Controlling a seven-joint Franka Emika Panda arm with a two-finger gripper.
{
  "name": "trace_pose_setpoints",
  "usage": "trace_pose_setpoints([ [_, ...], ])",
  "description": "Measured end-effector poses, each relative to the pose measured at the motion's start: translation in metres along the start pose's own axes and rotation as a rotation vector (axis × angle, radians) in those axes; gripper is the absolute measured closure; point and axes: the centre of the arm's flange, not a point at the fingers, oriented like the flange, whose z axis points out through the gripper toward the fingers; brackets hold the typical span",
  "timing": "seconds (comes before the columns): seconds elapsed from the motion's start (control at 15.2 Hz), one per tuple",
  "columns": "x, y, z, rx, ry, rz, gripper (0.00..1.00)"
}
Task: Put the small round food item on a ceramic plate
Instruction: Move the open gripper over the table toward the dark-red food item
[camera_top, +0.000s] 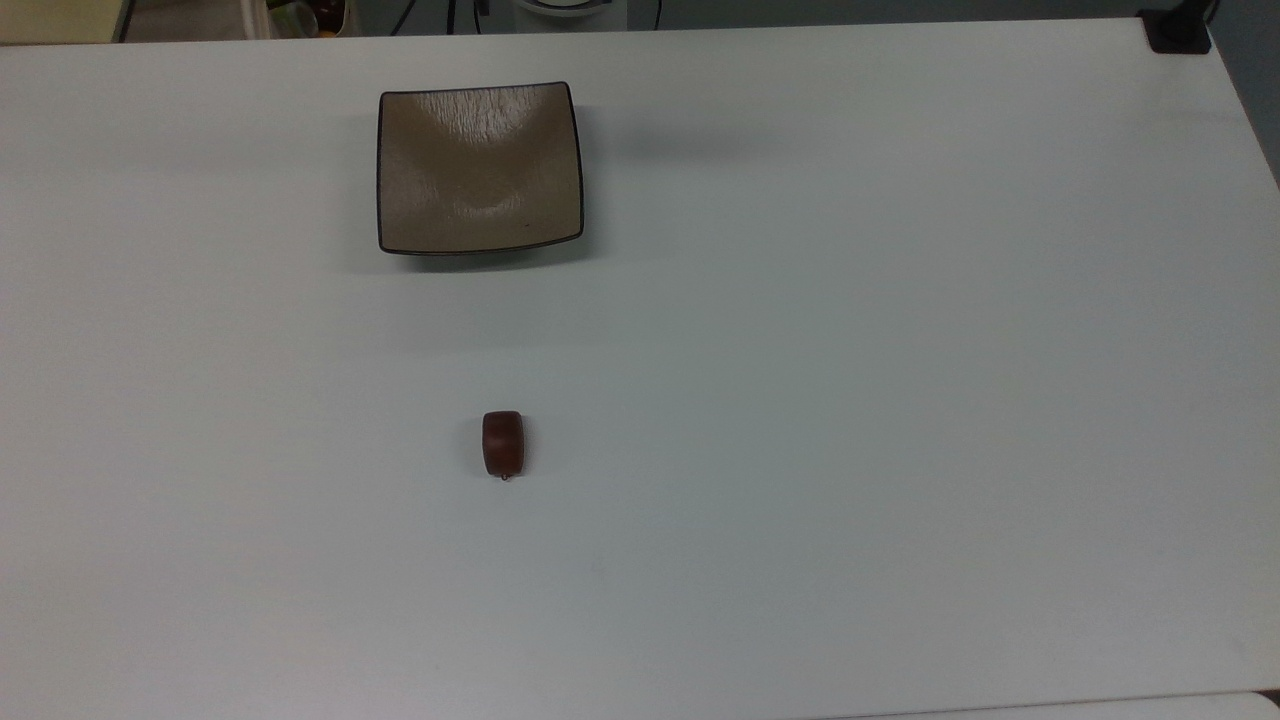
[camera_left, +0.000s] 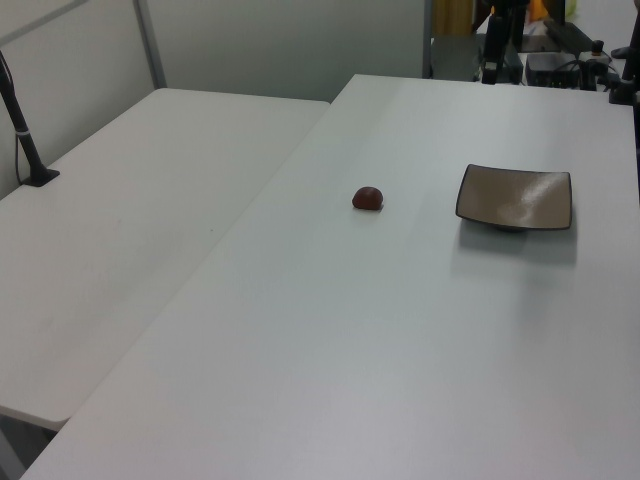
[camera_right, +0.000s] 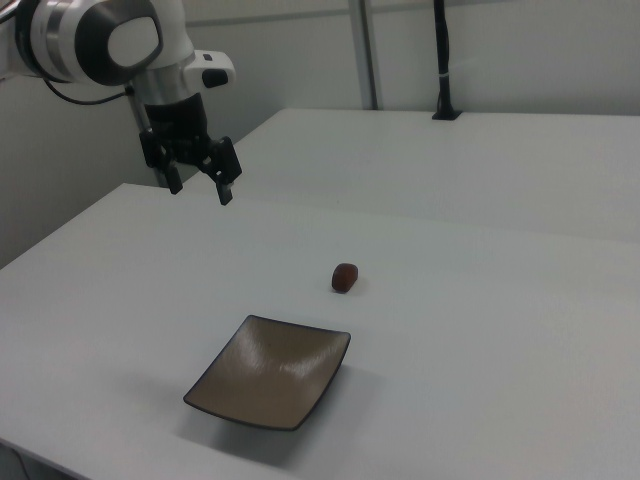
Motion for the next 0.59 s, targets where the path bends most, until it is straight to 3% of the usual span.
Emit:
trace_pose_setpoints([
  [0.59, 0.026, -0.005, 0.036, -0.004, -0.005, -0.009, 0.0],
])
